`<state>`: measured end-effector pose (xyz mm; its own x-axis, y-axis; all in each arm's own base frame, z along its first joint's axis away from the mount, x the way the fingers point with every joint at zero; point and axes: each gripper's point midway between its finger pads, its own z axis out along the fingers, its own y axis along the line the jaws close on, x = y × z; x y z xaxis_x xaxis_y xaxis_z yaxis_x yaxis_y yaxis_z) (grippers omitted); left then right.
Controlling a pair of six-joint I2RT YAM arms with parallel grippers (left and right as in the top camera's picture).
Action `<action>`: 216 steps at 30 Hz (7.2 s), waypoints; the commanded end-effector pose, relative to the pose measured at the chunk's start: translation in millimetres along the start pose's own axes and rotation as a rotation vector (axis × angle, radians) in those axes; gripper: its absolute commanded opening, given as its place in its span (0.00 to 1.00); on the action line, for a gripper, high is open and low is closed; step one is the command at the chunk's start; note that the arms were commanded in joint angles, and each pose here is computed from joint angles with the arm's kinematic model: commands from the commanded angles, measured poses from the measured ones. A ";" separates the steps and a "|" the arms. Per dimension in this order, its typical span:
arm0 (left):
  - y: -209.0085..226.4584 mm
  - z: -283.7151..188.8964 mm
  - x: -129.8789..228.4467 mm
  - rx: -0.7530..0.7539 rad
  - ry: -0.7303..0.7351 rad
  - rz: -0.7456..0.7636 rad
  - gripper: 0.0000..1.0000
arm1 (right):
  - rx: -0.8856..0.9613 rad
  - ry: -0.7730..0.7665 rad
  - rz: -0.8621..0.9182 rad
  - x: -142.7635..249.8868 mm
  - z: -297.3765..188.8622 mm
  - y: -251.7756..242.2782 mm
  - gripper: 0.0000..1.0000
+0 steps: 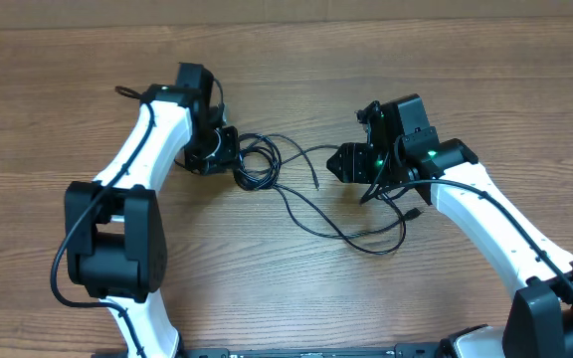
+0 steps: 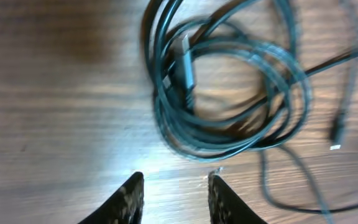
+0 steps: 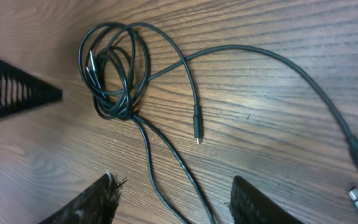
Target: Untangle cables
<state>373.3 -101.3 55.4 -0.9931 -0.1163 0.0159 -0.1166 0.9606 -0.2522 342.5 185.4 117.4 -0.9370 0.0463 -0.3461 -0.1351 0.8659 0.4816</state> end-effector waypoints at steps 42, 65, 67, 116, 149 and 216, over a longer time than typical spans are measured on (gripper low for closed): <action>-43.1 27.0 -22.3 0.238 -0.139 -0.088 0.39 | -0.036 -0.033 0.110 58.3 58.5 48.5 0.61; 3.2 27.0 -45.2 -0.035 -0.283 -0.137 0.34 | 0.060 -0.132 0.121 42.9 96.8 27.6 0.72; 1.2 27.5 -44.4 -0.034 -0.282 -0.133 0.31 | 0.055 -0.126 0.121 43.9 100.7 27.6 0.71; 3.4 59.1 -28.8 -0.081 -0.222 -0.204 0.24 | 0.059 -0.145 0.119 40.1 100.8 27.0 0.71; -67.6 31.3 -0.7 0.364 0.021 -0.092 0.04 | -0.117 0.010 0.176 45.5 85.8 57.6 0.51; 36.1 20.1 -40.7 0.052 -0.139 -0.159 0.36 | 0.175 -0.013 -0.505 34.0 141.1 71.5 0.33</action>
<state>404.5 -64.8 27.0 -0.9457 -0.3187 -0.0633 -0.2848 0.9068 -0.3108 342.9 324.3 32.2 -0.7657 -0.3881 -0.5130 -0.5196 0.8433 0.1375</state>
